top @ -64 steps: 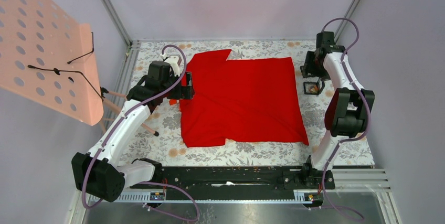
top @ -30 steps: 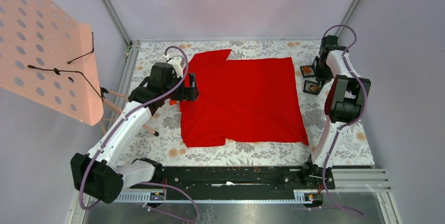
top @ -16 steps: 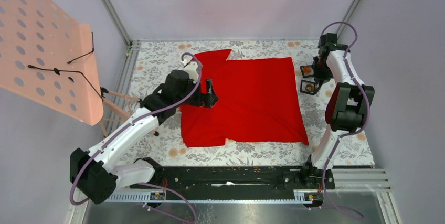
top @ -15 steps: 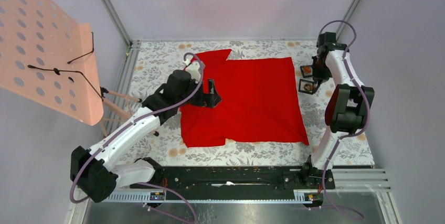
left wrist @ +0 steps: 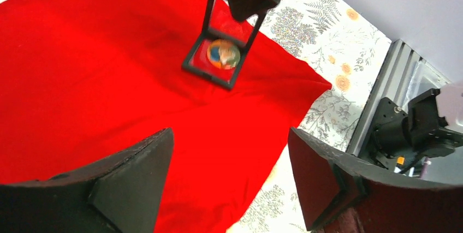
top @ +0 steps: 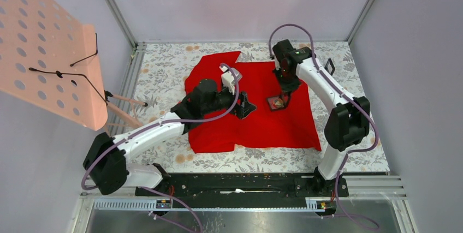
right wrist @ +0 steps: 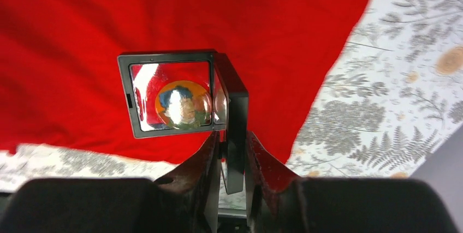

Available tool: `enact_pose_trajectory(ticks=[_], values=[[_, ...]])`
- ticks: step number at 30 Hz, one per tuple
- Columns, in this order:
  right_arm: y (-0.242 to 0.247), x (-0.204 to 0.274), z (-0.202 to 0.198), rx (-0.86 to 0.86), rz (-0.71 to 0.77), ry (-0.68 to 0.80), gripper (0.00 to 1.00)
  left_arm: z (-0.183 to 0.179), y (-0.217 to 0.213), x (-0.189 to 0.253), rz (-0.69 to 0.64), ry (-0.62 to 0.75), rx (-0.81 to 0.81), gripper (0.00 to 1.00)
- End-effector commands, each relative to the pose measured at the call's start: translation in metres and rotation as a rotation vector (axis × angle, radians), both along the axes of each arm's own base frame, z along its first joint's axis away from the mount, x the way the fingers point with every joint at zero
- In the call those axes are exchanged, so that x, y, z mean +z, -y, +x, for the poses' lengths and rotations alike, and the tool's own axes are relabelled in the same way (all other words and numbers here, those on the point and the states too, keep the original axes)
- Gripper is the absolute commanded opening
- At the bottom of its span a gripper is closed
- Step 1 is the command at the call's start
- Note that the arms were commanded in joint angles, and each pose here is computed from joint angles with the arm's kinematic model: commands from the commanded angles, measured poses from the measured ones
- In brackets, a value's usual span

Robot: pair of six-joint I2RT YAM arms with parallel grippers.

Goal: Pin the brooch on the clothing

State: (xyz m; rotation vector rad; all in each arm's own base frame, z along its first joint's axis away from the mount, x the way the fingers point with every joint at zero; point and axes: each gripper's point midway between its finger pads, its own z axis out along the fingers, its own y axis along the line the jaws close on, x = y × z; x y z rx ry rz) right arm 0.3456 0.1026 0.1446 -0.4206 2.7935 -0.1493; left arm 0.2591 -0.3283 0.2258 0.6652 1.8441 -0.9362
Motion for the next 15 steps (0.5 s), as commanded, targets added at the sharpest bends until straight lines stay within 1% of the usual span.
enact_pose_trajectory(ticks=[1,5,8,11,15], values=[[-0.040,0.018,-0.035,0.049,0.107,-0.038,0.00,0.006,0.022,0.006,-0.080,0.107,-0.078,0.81],[-0.074,0.024,-0.051,0.102,0.177,-0.054,0.00,0.005,0.031,-0.007,-0.128,0.073,-0.077,0.77],[-0.089,0.027,-0.060,0.130,0.212,-0.075,0.00,0.001,0.037,-0.009,-0.149,0.091,-0.082,0.74],[-0.098,0.030,-0.064,0.142,0.238,-0.087,0.00,0.001,0.042,-0.017,-0.115,0.104,-0.087,0.72],[-0.102,0.036,-0.068,0.154,0.254,-0.089,0.00,0.004,0.046,-0.032,-0.032,0.134,-0.101,0.71]])
